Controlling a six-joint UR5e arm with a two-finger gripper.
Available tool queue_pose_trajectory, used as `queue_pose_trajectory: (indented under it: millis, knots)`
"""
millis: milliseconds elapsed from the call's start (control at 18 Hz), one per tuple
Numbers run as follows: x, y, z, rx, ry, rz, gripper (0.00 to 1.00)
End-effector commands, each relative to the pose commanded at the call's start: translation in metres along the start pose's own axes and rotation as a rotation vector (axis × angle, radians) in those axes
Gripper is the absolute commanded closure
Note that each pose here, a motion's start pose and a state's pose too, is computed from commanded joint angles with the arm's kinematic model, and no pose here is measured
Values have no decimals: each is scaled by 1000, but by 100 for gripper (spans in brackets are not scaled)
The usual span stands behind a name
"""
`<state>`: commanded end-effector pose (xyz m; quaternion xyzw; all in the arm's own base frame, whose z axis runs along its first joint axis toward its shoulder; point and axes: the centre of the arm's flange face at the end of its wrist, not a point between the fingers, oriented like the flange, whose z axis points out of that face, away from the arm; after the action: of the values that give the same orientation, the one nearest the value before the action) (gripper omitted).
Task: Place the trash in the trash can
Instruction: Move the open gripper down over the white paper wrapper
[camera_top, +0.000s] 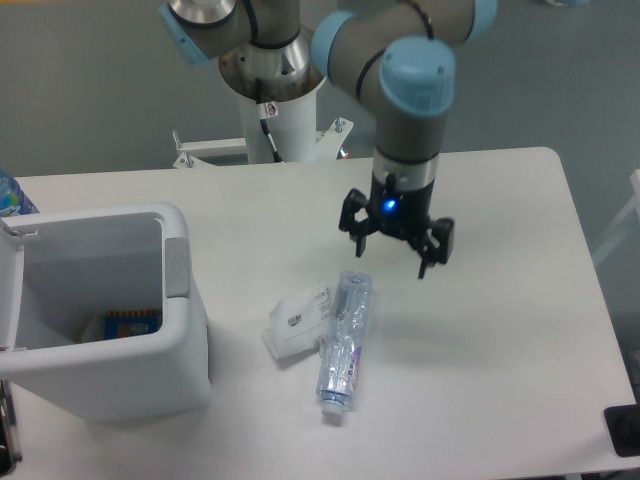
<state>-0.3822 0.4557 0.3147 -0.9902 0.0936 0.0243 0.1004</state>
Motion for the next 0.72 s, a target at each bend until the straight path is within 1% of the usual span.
queue_pose_trajectory:
  millis: [111, 278, 611, 722]
  knots:
    - [9, -5, 10, 3, 24, 15, 0]
    - [23, -7, 31, 39, 92, 17, 0]
    - [64, -30, 73, 6, 173, 60, 0]
    - [72, -37, 74, 8, 173, 72, 0]
